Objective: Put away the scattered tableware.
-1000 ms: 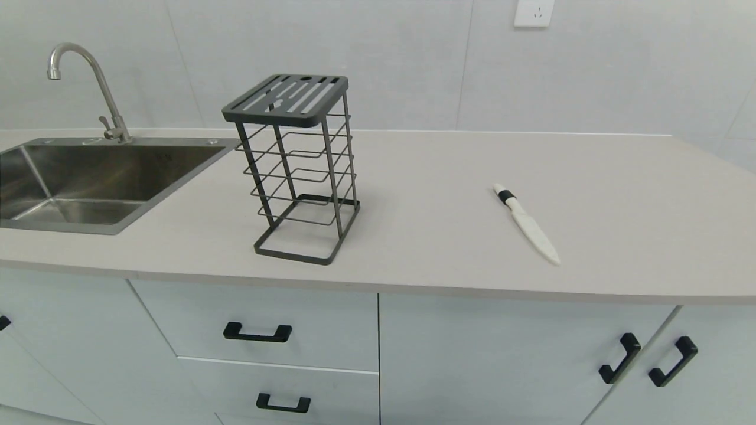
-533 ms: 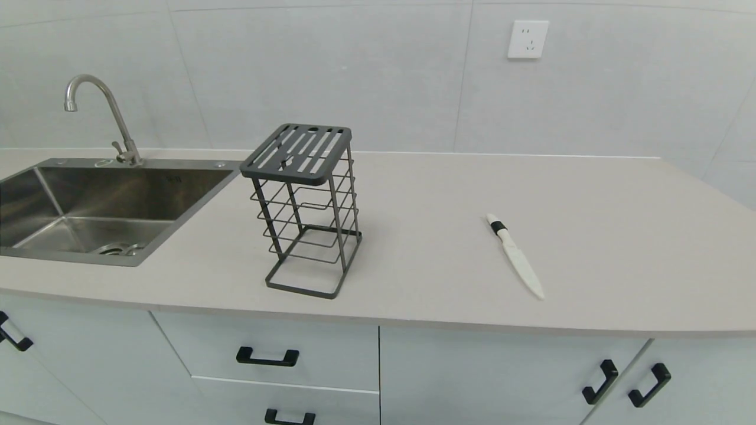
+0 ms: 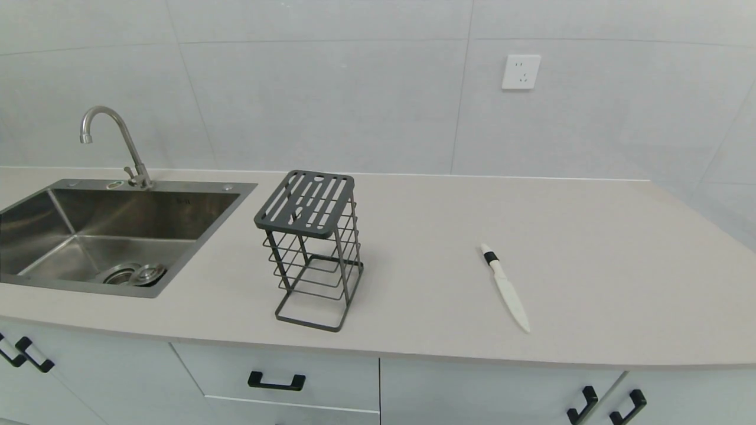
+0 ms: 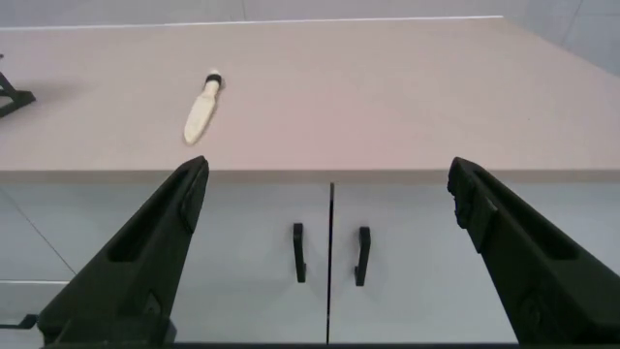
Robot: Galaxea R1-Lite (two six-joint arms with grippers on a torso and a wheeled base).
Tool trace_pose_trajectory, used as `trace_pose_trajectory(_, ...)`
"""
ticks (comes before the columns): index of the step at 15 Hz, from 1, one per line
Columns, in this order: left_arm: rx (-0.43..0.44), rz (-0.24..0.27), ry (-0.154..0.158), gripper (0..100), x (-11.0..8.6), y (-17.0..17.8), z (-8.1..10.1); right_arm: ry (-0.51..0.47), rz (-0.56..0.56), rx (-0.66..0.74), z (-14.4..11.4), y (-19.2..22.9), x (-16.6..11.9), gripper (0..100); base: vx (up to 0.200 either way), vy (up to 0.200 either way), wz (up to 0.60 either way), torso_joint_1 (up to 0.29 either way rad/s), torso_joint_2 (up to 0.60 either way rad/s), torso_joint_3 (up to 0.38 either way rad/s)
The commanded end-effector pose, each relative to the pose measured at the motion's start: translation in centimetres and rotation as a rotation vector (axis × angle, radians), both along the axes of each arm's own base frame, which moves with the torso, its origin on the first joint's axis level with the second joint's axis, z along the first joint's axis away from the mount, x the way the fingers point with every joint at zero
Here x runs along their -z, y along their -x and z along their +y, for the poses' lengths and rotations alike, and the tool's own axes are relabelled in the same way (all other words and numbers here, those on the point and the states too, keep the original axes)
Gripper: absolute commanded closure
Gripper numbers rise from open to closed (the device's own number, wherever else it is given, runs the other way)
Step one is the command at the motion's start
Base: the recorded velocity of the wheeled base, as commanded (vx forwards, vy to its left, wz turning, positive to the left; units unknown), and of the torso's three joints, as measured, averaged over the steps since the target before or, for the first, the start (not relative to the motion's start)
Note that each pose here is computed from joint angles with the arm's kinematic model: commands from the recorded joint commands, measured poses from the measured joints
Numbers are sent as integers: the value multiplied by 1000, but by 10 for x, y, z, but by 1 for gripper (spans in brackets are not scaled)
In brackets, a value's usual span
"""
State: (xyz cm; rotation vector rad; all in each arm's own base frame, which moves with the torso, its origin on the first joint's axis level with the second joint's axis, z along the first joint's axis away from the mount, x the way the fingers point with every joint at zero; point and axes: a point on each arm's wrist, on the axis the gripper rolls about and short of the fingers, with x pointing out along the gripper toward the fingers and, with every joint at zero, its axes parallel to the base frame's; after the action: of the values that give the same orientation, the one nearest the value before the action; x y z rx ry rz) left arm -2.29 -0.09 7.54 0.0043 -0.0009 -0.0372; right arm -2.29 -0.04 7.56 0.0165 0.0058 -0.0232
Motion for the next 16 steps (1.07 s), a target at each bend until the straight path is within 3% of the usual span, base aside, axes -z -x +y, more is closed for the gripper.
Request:
trace_pose_trajectory(1,0,1,0,0,0,0,0,0,0,0,0,0,0,0,0,0,0,281,-554,-261)
trace_pose_trajectory(8,0,1,0,0,0,0,0,1,0,0,0,0,0,0,0,0,0,277,-539,-261)
trace_pose_trajectory(16,0,1,0,0,0,0,0,3,-1,0,0,0,0,0,0,0,0,12,-19,-8)
